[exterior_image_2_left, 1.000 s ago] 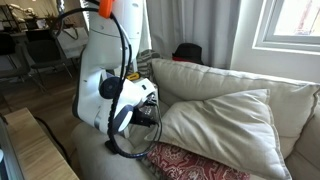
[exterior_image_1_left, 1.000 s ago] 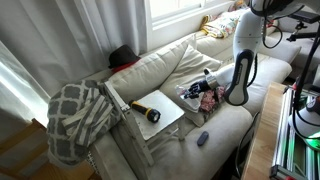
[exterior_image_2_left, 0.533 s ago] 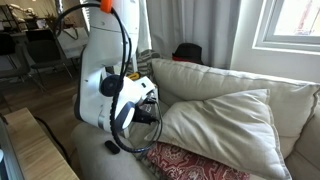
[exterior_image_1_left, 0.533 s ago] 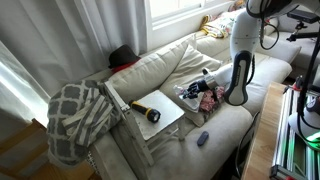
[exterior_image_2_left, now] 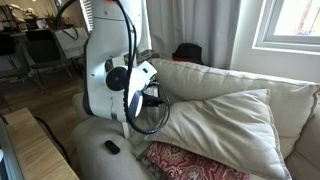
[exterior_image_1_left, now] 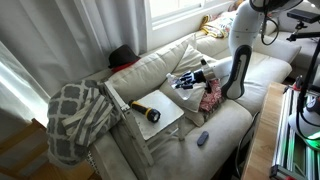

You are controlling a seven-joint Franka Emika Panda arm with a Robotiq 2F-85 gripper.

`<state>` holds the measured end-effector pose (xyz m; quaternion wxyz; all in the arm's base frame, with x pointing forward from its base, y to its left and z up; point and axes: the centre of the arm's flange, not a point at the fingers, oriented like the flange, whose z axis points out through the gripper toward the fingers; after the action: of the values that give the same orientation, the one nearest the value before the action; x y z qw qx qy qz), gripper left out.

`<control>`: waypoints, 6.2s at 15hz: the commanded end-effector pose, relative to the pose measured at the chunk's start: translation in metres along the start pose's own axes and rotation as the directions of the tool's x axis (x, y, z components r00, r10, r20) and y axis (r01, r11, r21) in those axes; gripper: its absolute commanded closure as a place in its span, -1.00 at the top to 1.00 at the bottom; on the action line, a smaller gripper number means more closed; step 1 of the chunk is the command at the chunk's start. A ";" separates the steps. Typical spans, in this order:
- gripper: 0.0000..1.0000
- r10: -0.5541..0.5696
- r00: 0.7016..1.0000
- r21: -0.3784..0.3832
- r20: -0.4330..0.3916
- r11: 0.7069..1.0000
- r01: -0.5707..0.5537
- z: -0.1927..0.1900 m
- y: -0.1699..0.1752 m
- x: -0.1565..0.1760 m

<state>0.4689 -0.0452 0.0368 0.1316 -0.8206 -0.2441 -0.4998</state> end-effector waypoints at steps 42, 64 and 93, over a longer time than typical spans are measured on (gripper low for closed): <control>-0.51 -0.058 0.812 0.299 -0.581 0.912 0.280 0.073 -0.050 0.018; -0.51 -0.013 0.893 0.324 -0.450 0.929 0.177 0.087 -0.066 -0.037; -0.51 -0.002 0.861 0.299 -0.509 0.937 0.179 0.089 -0.093 -0.046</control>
<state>0.4708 0.0565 0.0266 0.3049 -0.6247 -0.3332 -0.6369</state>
